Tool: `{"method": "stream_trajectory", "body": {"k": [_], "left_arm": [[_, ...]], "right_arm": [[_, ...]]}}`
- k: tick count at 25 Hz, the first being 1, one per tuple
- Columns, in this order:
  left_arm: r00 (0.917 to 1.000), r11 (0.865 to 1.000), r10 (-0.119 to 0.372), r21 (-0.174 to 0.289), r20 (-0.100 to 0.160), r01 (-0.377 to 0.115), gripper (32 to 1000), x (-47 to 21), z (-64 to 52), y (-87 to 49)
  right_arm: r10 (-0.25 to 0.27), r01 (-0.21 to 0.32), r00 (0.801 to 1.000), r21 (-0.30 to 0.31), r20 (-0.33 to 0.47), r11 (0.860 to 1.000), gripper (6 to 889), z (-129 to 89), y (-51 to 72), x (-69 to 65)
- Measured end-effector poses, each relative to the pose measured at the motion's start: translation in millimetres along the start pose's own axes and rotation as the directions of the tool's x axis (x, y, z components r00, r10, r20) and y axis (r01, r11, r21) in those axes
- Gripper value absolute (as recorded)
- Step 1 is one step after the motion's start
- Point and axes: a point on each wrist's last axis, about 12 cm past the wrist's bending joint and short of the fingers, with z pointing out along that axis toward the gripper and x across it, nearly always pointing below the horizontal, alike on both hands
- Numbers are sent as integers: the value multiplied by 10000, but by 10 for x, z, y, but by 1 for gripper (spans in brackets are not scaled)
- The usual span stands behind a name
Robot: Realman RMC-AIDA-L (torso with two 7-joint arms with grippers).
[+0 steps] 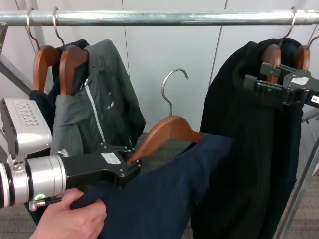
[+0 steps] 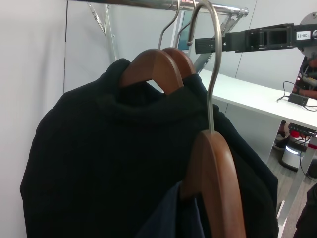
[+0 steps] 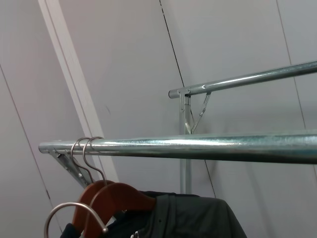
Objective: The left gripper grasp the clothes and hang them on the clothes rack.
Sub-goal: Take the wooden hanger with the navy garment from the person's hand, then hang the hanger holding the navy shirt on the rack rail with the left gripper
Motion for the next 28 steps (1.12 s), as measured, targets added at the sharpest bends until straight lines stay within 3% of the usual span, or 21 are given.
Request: {"method": "stream_trajectory", "body": {"k": [17, 24, 26, 28], "left_arm": [[10000, 10000, -13, -20, 37, 13, 170, -7, 3, 3], [9976, 9996, -292, -15, 625, 294, 170, -61, -7, -22], [9958, 9994, -347, -53, 849, 352, 173, -96, -16, -17], [9914, 9987, -410, -263, 1243, 446, 176, -166, -34, 10]], "right_arm": [[-6, 6, 10000, 7, 16, 10000, 822, 0, -3, -5], [43, -43, 10000, 31, 16, 10000, 822, -23, -1, 14], [48, -48, 10000, 15, 24, 10000, 822, -25, 1, 15], [51, -51, 10000, 11, 30, 10000, 822, -25, 2, 15]]}}
